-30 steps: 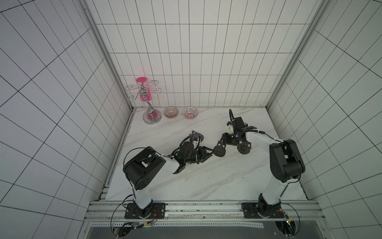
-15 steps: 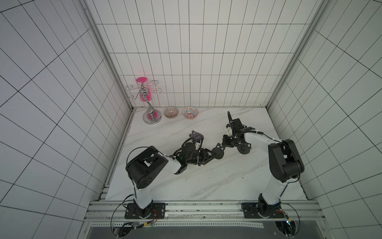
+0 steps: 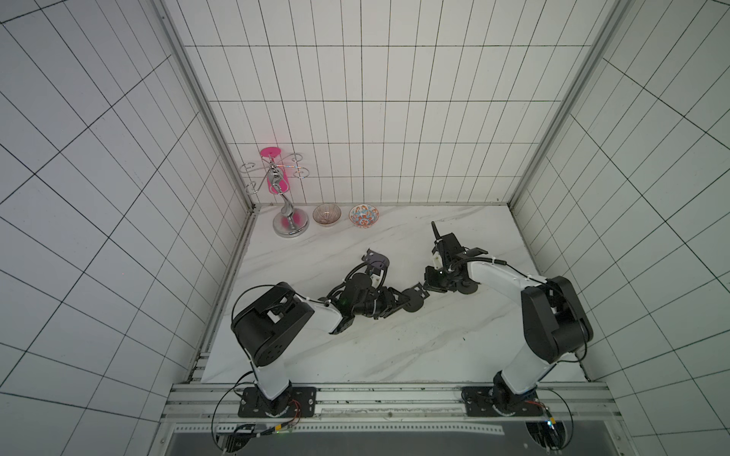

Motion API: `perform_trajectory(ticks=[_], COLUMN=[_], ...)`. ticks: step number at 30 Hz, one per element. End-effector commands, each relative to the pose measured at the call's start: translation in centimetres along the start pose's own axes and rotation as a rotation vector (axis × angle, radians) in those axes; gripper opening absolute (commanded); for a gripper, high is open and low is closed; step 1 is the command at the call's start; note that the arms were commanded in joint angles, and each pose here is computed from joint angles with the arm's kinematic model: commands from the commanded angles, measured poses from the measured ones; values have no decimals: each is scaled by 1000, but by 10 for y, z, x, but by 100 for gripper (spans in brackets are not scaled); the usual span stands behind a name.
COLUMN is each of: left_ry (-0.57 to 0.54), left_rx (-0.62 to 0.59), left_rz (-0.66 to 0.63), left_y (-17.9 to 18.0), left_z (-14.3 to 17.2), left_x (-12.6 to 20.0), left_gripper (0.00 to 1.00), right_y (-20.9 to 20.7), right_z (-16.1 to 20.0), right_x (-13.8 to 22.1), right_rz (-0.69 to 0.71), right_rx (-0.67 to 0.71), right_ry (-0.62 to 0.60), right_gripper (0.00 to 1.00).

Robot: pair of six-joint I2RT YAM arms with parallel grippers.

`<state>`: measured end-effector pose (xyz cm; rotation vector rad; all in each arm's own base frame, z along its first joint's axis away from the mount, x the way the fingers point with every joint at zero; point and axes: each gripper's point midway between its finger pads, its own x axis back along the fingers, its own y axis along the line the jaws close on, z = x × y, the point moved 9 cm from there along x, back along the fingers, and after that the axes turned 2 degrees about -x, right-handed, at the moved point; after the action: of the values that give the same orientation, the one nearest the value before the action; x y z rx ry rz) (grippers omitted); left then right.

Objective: Open the phone stand
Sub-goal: Pick up the phone stand at the center of the board.

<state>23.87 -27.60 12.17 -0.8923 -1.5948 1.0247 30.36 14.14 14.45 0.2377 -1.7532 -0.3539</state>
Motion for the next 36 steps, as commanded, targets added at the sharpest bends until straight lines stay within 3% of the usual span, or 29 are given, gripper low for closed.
perform_trajectory(ticks=[1, 4, 6, 20, 28, 36], left_ry=[-31, -44, -47, -47, -37, -25], left_rx=[-51, -45, -40, 21, 16, 5], left_rz=[-37, -44, -49, -52, -60, -49], left_y=[0, 5, 5, 21, 24, 26], left_z=[-12, -14, -10, 1, -2, -7], left_x=[8, 15, 16, -2, -12, -24], left_gripper=[44, 44, 44, 45, 49, 46], right_y=[-1, -3, -4, 0, -3, -6], right_z=[6, 8, 9, 3, 4, 5], right_x=[11, 14, 13, -15, -26, -33], right_rz=[49, 64, 73, -11, -3, 3], right_rx=[-20, -26, -26, 11, 9, 3], right_ry=[18, 1, -10, 42, 65, 86], right_gripper=[28, 41, 44, 43, 30, 10])
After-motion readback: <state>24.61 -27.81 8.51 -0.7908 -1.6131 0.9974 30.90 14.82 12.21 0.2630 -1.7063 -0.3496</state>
